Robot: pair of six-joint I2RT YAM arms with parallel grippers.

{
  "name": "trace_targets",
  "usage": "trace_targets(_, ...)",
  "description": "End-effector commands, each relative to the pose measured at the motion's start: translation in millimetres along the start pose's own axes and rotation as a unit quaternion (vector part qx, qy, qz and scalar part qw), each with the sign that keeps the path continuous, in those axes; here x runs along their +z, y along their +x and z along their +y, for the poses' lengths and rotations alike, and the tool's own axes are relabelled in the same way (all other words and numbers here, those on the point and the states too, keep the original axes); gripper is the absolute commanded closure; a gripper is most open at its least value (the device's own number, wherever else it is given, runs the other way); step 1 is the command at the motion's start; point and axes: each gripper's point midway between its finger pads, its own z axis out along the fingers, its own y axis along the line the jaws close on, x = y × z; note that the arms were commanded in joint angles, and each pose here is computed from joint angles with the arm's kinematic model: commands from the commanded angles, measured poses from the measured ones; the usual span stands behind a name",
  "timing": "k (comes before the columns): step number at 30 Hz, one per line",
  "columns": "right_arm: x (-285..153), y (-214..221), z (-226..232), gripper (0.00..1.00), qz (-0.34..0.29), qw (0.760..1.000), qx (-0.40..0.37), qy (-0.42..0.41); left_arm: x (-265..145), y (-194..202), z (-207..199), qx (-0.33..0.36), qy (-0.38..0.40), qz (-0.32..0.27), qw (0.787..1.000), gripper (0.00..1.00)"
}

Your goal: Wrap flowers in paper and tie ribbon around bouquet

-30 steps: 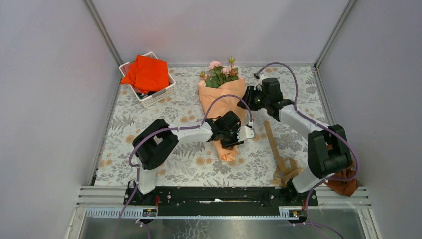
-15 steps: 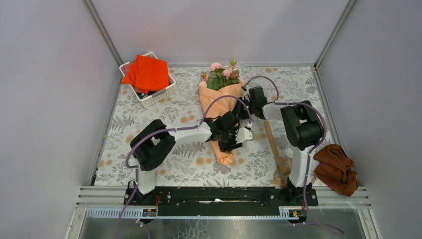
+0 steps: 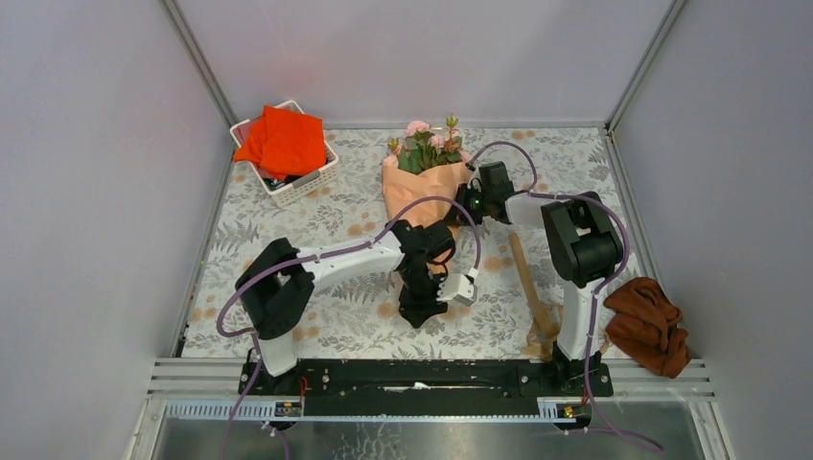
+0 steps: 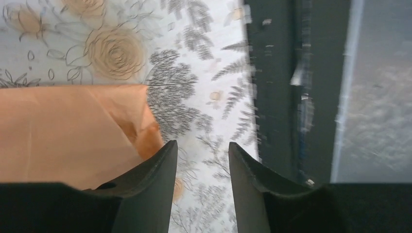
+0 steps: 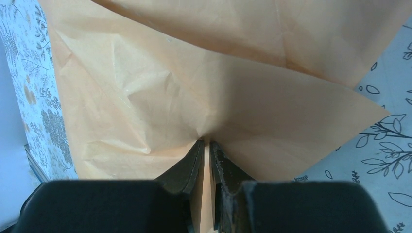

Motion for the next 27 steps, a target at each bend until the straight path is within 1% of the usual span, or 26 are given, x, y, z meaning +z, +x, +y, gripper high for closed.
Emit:
trace_targets(1, 3.6, -0.4, -6.9, 0.84, 0.011, 1.0, -0.004, 0.013, -71.9, -44.9, -27.5, 0.036, 0.058, -0.085, 0.994, 0.5)
trace_targets(3, 4.4, 0.0, -6.4, 0.84, 0.013, 1.0, -0.002, 0.011, -99.4, -62.7, -2.8, 0.027, 0.033, -0.145, 0.989, 0.53)
trace_targets(4, 4.7, 0.6, -6.4, 0.84, 0.015, 1.0, 0.0, 0.011, -106.8, -66.8, 15.0, 0.014, 0.011, -0.167, 0.986, 0.58)
trace_targets(5, 4.6, 0.0, -6.2, 0.84, 0.014, 1.0, -0.001, 0.011, -107.9, -68.1, 35.4, -0.007, -0.02, -0.179, 0.984, 0.65)
trace_targets(6, 4.7, -0.1, -6.0, 0.84, 0.014, 1.0, 0.0, 0.011, -101.2, -62.9, 54.9, -0.032, -0.055, -0.174, 0.983, 0.73)
trace_targets(7, 4.5, -0.7, -5.7, 0.84, 0.014, 1.0, 0.0, 0.011, -89.9, -56.3, 71.2, -0.049, -0.085, -0.164, 0.982, 0.79)
trace_targets(8, 4.5, -0.8, -5.7, 0.84, 0.016, 1.0, 0.0, 0.012, -70.4, -40.8, 80.6, -0.057, -0.1, -0.139, 0.984, 0.83)
trace_targets(11, 3.5, -1.6, -5.8, 0.84, 0.016, 1.0, -0.003, 0.015, -38.9, -11.2, 89.7, -0.057, -0.115, -0.094, 0.987, 0.87)
trace_targets(14, 3.2, -0.7, -7.1, 0.84, 0.018, 1.0, -0.004, 0.018, -21.7, 6.9, 78.6, -0.057, -0.103, -0.072, 0.99, 0.87)
trace_targets(16, 3.4, 0.7, -8.8, 0.84, 0.02, 1.0, -0.005, 0.021, -8.5, 14.6, 56.4, -0.044, -0.079, -0.061, 0.994, 0.87)
trace_targets(19, 3.5, 1.8, -10.7, 0.84, 0.022, 0.999, -0.007, 0.024, 13.0, 33.5, 21.1, -0.009, -0.051, -0.024, 0.998, 0.87)
trace_targets(21, 3.1, 2.3, -11.4, 0.84, 0.023, 0.999, -0.008, 0.026, 23.2, 47.4, 1.7, -0.01, -0.024, -0.004, 1.0, 0.87)
trace_targets(23, 2.8, 1.2, -11.8, 0.84, 0.022, 0.999, -0.01, 0.028, 25.8, 57.1, -16.3, -0.011, 0.01, 0.011, 1.0, 0.86)
trace_targets(25, 2.8, 0.9, -11.5, 0.84, 0.023, 0.999, -0.011, 0.028, 19.9, 59.1, -27.6, -0.005, 0.032, 0.017, 0.999, 0.84)
trace_targets(27, 2.8, 0.7, -11.0, 0.84, 0.024, 0.999, -0.012, 0.027, 1.5, 46.3, -28.8, 0.017, 0.037, 0.01, 0.999, 0.81)
